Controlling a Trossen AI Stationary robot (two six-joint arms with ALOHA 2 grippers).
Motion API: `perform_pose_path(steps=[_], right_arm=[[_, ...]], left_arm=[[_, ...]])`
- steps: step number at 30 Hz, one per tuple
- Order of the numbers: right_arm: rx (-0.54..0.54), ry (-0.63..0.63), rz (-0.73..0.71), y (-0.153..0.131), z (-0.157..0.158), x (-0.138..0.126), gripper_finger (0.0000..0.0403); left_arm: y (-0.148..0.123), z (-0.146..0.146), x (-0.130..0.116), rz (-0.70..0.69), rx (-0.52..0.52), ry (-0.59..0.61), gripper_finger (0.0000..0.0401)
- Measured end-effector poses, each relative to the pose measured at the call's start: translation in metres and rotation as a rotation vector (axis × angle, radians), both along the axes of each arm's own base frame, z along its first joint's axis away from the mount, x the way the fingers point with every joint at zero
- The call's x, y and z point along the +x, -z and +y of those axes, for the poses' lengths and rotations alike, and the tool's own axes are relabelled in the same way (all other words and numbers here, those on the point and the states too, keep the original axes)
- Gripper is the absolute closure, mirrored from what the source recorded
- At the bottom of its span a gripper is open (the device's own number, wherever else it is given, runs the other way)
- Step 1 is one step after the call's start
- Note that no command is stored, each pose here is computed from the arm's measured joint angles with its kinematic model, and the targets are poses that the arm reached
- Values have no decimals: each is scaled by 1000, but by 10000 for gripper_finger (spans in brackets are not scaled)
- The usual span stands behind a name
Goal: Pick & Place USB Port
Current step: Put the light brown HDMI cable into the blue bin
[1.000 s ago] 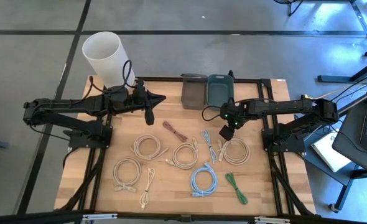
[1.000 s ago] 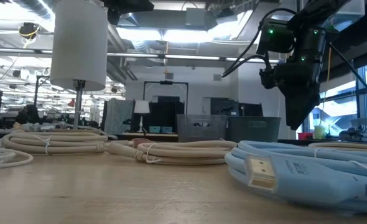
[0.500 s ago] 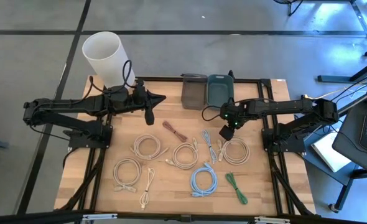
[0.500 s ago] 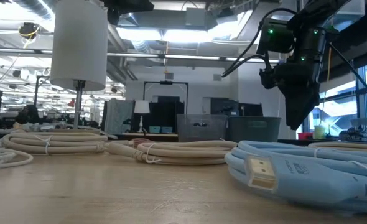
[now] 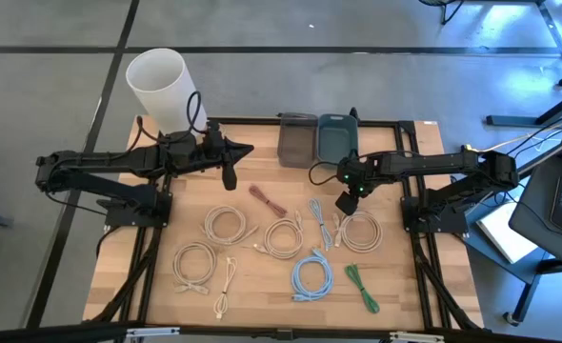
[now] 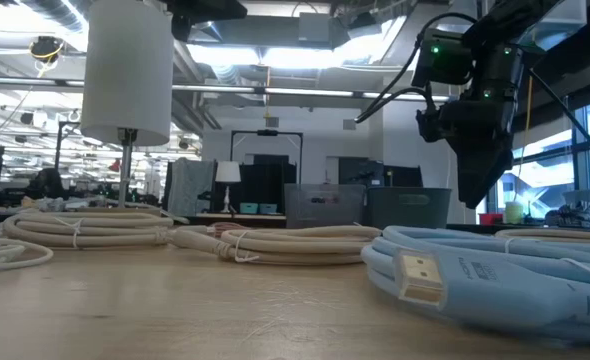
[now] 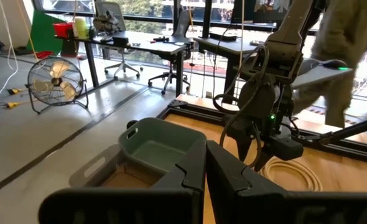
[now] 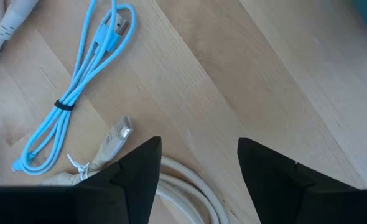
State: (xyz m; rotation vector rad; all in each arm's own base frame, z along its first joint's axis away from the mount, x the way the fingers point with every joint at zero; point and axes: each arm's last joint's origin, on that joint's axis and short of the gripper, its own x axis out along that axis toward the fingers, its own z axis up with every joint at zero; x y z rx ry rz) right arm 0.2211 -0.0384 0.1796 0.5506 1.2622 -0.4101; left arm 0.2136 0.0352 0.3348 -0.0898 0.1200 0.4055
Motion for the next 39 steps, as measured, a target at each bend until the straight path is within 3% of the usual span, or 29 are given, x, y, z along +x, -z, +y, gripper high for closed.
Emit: perform_pose_path(steps=[9,19,25,35,39], right_arm=[[-2,0,0,0,0,0,182],[-4,0,-9,0,0,1,182],[-6,0,-20,-1,0,2,182],[-19,47,-204,-7,-3,18,182],[54,8,-275,-10,-2,23,182]], left_arm=[[-2,2,-2,-13,5,-11,395],[-6,2,-2,-6,117,2,395],[-7,2,-2,-20,121,4,395],[-7,2,-2,-11,133,3,395],[-7,2,-2,8,179,8,395]])
